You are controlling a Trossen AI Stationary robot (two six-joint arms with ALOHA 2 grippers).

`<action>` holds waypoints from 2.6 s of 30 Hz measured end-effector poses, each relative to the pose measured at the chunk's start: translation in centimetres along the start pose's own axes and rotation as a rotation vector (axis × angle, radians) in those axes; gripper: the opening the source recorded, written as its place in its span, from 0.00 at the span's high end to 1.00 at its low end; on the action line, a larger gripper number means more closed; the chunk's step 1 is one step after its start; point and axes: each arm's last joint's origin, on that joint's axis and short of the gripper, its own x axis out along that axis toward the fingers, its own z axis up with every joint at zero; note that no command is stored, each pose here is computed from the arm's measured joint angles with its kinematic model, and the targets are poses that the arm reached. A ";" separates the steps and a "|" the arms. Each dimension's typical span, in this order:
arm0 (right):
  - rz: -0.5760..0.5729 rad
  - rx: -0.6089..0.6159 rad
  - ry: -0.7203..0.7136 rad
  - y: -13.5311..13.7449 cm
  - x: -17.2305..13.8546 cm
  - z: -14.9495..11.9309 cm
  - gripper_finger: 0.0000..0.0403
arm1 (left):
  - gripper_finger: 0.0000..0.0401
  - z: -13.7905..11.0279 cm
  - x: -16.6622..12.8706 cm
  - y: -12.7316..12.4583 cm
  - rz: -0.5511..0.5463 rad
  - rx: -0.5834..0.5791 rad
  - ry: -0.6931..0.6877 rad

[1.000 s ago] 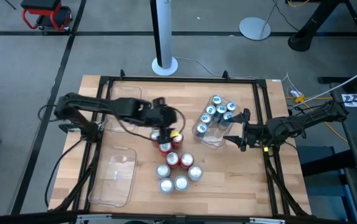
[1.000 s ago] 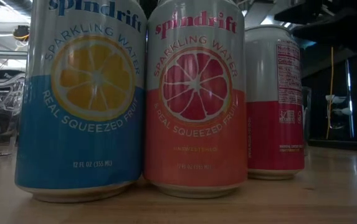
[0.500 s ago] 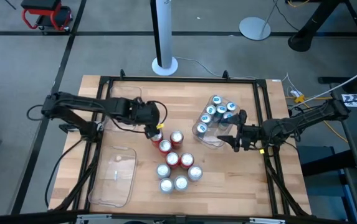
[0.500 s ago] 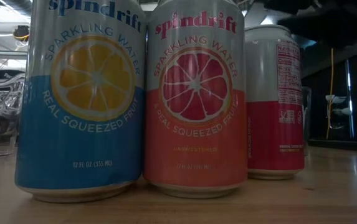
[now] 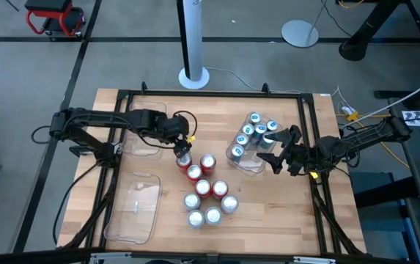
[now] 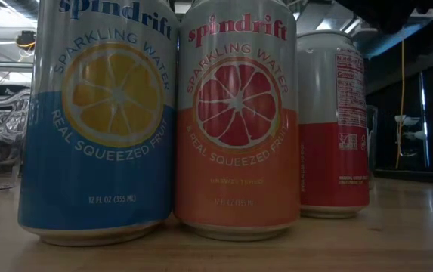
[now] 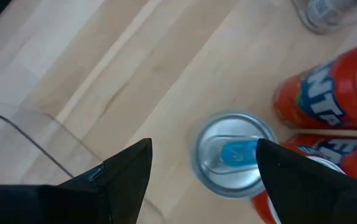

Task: Sort soda cans
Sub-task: Put the blue soda can in the middle right transparent bin

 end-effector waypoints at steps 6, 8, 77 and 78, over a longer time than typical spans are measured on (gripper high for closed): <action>-0.029 0.009 -0.013 -0.3 0.0 0.1 0.06 | 0.31 0.1 0.3 -0.7 -0.032 0.018 -0.036; -0.015 0.002 -0.006 -0.1 0.0 0.1 0.06 | 0.31 -0.1 0.5 -0.8 -0.033 0.025 -0.035; 0.016 -0.018 0.059 0.3 0.0 -0.3 0.06 | 0.43 -0.3 1.7 -1.1 -0.057 0.163 -0.151; 0.014 -0.017 0.058 0.3 0.0 -0.3 0.06 | 0.43 0.2 1.1 -1.2 -0.049 0.165 -0.175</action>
